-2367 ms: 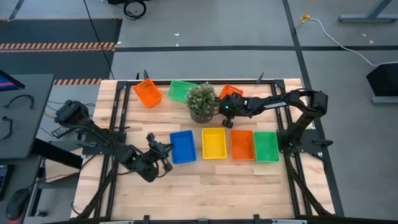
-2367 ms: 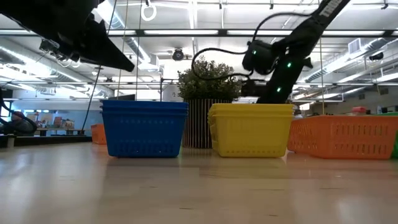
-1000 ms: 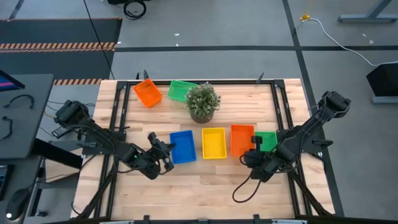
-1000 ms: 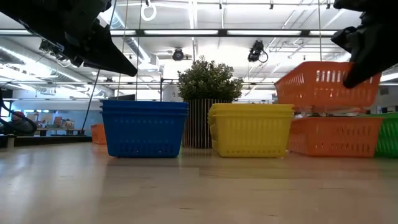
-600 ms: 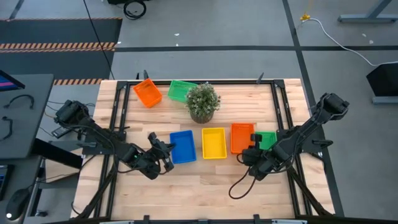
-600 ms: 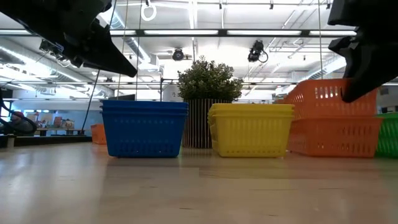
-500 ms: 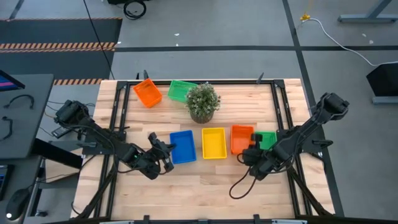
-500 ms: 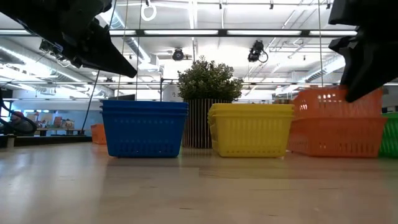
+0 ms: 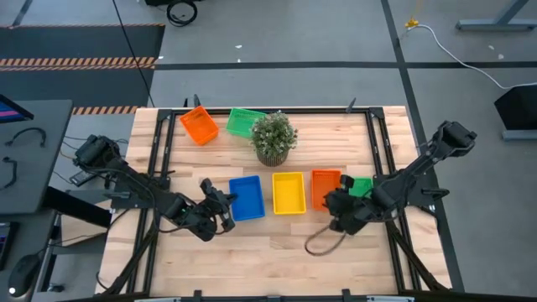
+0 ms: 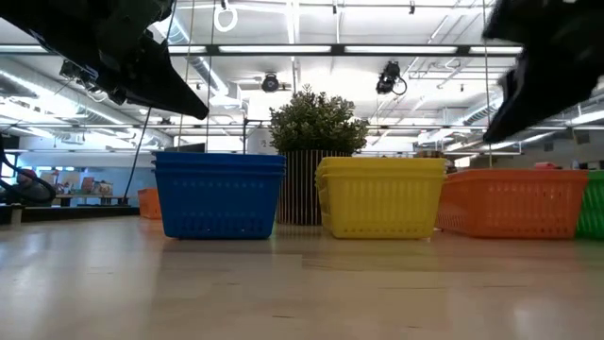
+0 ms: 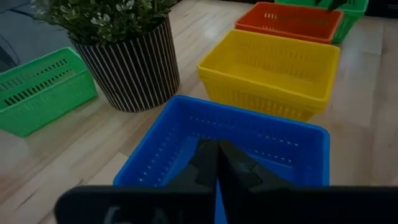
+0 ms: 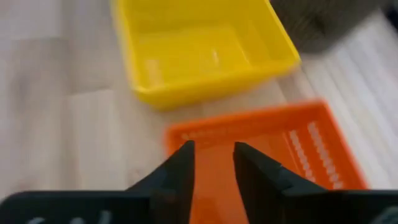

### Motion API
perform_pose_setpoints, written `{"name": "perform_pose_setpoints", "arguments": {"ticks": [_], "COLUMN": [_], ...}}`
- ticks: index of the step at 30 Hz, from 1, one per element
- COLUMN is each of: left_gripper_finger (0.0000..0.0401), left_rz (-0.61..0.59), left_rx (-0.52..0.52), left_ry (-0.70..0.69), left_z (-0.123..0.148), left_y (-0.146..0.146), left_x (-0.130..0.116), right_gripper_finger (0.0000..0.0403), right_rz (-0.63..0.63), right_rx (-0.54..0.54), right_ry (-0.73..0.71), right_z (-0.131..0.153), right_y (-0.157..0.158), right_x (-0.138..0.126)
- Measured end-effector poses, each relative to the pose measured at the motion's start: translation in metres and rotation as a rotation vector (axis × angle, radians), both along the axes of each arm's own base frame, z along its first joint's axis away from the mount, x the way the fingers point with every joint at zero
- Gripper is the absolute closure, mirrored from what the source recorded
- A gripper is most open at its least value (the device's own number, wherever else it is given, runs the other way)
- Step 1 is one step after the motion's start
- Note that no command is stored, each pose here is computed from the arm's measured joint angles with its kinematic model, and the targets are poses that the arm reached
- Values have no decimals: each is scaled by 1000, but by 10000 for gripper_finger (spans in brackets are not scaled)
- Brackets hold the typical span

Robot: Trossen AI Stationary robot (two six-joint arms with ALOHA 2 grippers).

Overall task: Stack baskets by color
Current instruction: Stack the top right orange bin on top of the bottom orange bin, then stack the top orange bin on top of the bottom orange bin

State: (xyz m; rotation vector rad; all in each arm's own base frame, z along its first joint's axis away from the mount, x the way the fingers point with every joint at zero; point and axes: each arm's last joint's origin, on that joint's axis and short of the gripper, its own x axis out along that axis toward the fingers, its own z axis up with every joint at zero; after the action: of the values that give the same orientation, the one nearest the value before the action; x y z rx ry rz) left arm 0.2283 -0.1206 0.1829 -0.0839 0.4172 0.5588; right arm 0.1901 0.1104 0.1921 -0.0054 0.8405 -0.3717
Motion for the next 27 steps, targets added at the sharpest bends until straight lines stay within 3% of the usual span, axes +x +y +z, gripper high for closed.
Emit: {"name": "perform_pose_setpoints", "arguments": {"ticks": [5, 10, 12, 17, 22, 27], "left_gripper_finger": [391, 385, 385, 395, 397, 395], "left_rz": [-55, -114, -129, -143, 28, 281], "left_rx": [-62, -137, -143, -134, -128, -249], "left_ry": [8, -41, -70, -136, -147, 49], "left_z": [1, 18, 28, 55, 72, 62], "left_y": [-4, -7, -6, 6, 50, 129], "left_x": [-1, -7, -11, -23, -35, -43], "right_gripper_finger": [358, 397, 395, 388, 393, 389], "right_rz": [-111, 11, 34, 11, -44, -29], "right_rx": [70, 217, 197, 22, -74, 28], "right_ry": [28, 139, 112, -71, -367, -600], "right_z": [-24, -19, -9, 17, -10, -48], "right_y": [-16, -16, -14, -7, 13, 19], "right_x": [1, 10, 15, 22, 19, 21]}}
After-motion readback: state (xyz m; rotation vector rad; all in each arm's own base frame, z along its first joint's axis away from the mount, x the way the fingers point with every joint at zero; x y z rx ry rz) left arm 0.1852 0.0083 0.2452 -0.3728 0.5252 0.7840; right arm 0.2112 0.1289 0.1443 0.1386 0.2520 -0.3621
